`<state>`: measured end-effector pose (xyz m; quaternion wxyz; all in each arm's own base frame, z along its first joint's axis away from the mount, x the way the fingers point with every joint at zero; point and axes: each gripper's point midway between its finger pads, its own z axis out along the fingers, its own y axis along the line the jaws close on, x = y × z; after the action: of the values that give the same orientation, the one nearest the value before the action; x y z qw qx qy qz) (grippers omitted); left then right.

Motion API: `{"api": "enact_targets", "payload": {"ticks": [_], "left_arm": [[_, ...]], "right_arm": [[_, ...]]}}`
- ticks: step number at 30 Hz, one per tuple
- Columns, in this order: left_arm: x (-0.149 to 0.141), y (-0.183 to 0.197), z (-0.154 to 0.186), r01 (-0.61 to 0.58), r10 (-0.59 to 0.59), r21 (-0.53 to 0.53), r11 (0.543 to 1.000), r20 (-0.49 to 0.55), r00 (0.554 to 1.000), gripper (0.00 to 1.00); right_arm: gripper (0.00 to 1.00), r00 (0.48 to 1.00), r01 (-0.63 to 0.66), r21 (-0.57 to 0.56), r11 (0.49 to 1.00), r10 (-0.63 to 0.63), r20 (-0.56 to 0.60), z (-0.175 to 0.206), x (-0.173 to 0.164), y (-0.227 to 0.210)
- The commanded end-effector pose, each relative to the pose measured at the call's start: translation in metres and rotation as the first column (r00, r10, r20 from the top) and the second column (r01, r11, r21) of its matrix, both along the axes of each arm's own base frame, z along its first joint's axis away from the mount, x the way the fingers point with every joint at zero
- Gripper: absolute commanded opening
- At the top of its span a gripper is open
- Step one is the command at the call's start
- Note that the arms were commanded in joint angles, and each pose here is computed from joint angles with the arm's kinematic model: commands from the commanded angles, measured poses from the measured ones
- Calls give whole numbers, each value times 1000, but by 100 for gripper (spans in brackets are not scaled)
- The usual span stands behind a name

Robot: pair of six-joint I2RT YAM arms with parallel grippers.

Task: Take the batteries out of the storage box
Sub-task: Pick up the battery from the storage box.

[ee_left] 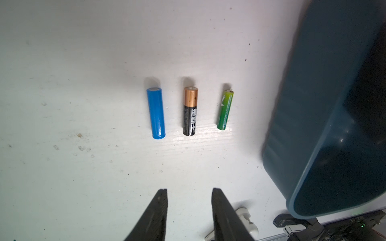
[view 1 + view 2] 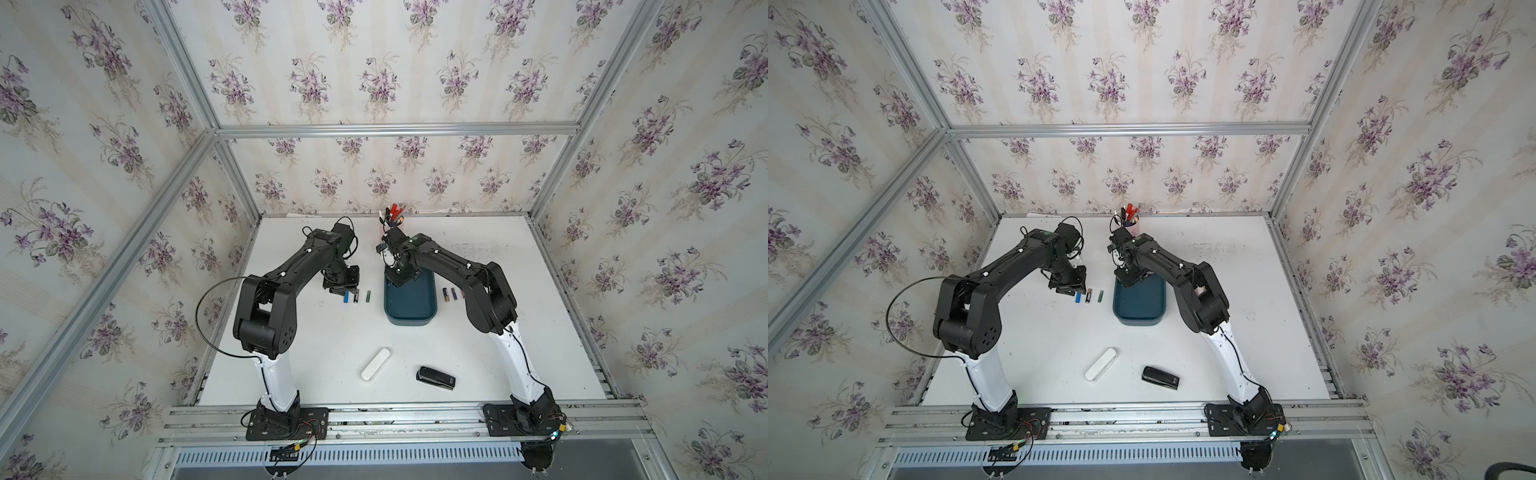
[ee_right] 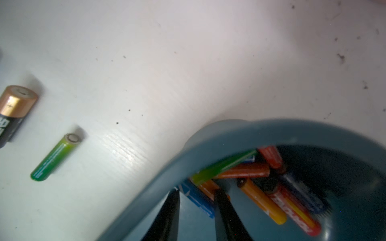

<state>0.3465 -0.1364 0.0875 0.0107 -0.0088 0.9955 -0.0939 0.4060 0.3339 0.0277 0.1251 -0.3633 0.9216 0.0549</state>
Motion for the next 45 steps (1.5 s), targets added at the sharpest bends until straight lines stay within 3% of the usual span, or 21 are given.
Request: {"api": "enact_targets", "payload": {"ticks": [1, 11, 29, 45], "left_arm": [[0, 1, 2, 14, -14, 4, 1000, 4, 1000, 41], [0, 0, 5, 12, -12, -3, 1000, 13, 1000, 41], [-1, 0, 7, 16, -16, -5, 1000, 15, 1000, 41], [11, -7, 6, 42, -41, -28, 999, 23, 999, 41]], "right_arm": [[31, 1000, 5, -18, 1000, -5, -17, -3, -5, -4], [30, 1000, 20, -22, 1000, -20, 0, 6, -11, -9], [25, 999, 14, -38, 999, -16, -49, -17, -20, -12], [19, 997, 75, 7, 997, -74, -34, 26, -38, -24]]}}
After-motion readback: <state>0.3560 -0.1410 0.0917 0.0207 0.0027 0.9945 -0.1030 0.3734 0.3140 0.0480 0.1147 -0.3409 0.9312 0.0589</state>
